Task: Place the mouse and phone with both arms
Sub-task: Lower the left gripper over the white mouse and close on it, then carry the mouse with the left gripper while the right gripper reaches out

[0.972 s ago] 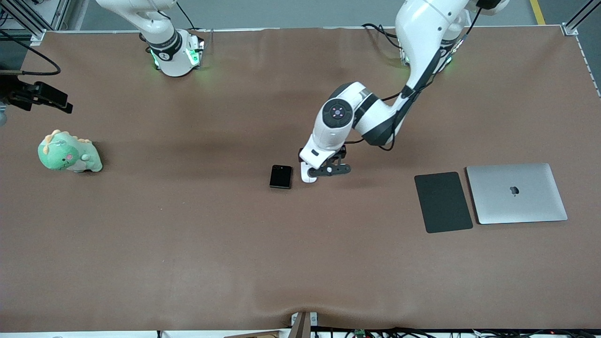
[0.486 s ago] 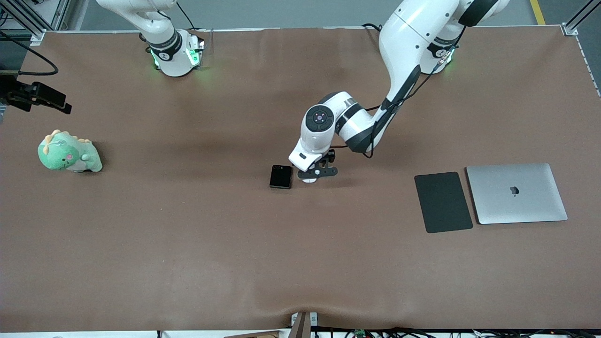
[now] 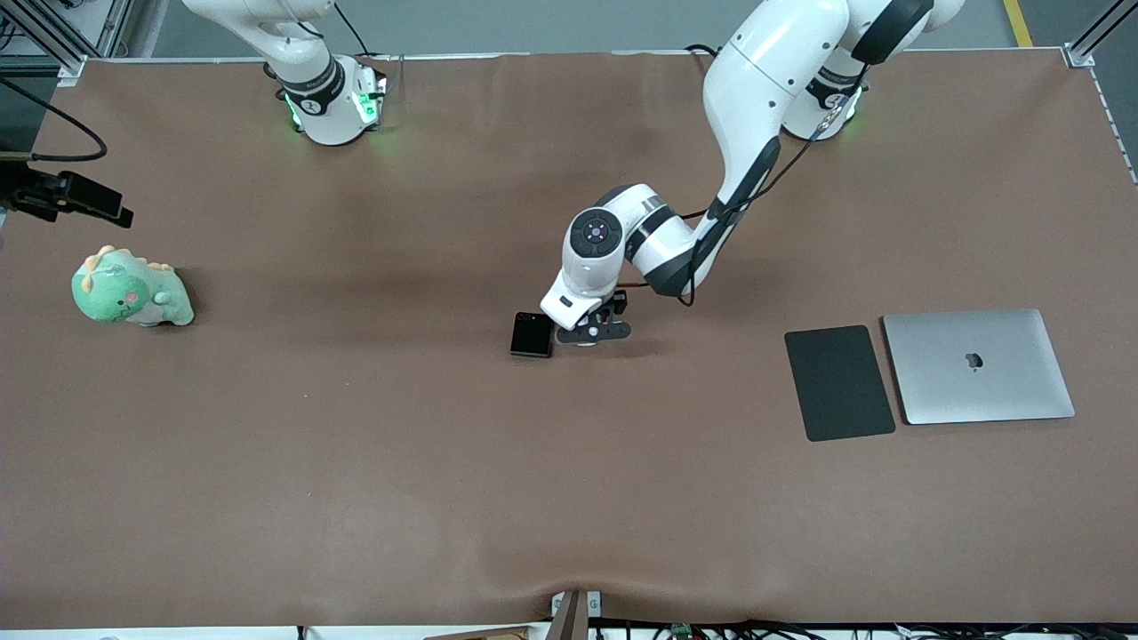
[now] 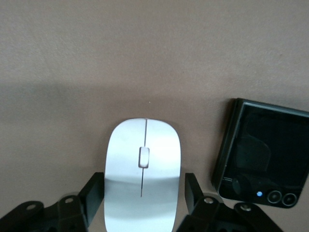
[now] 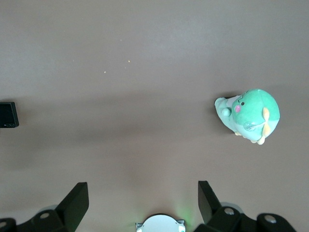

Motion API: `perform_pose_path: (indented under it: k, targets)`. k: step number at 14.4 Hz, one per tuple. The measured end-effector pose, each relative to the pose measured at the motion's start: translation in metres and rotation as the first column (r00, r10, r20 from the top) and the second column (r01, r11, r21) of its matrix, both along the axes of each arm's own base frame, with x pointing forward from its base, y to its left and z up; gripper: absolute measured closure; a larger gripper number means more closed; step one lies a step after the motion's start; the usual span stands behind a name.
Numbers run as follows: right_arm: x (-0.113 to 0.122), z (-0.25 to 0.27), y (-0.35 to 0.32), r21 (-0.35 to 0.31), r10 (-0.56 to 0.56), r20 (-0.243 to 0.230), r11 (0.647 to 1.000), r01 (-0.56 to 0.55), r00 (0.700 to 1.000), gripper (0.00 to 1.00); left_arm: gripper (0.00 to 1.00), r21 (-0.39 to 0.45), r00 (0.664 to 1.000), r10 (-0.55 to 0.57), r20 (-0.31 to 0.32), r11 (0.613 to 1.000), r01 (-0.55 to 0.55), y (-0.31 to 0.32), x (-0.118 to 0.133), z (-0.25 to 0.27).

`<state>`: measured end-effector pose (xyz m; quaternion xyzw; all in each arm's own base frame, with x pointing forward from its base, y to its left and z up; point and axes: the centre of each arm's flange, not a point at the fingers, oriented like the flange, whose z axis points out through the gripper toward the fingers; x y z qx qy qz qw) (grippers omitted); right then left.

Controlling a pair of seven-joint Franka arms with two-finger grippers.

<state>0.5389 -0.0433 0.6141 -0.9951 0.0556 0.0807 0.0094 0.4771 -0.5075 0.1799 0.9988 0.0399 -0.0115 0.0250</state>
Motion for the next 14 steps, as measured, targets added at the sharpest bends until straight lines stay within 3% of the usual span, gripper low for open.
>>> perform_pose_path:
  k: [2, 7, 10, 14]
  targets:
    - [0.005, -0.012, -0.005, 0.001, -0.009, -0.023, 1.000, 0.009, 1.000, 0.00, 0.39, 0.000, 1.000, -0.002, 0.002, 1.000, 0.002, -0.002, 0.000, -0.001]
    - [0.016, -0.032, -0.009, 0.002, -0.015, -0.052, 1.000, 0.015, 0.999, 0.00, 0.39, -0.006, 1.000, 0.010, 0.019, 1.000, -0.010, 0.001, 0.010, 0.005]
    - [0.021, -0.044, -0.008, 0.014, -0.014, -0.073, 1.000, 0.015, 0.997, 0.00, 0.39, -0.003, 0.996, 0.053, 0.069, 0.999, -0.053, 0.021, 0.040, 0.023]
    - [0.033, -0.066, 0.001, 0.087, -0.015, -0.095, 0.996, 0.024, 0.995, 0.00, 0.39, -0.019, 0.985, 0.128, 0.117, 0.992, -0.127, 0.066, 0.087, 0.065]
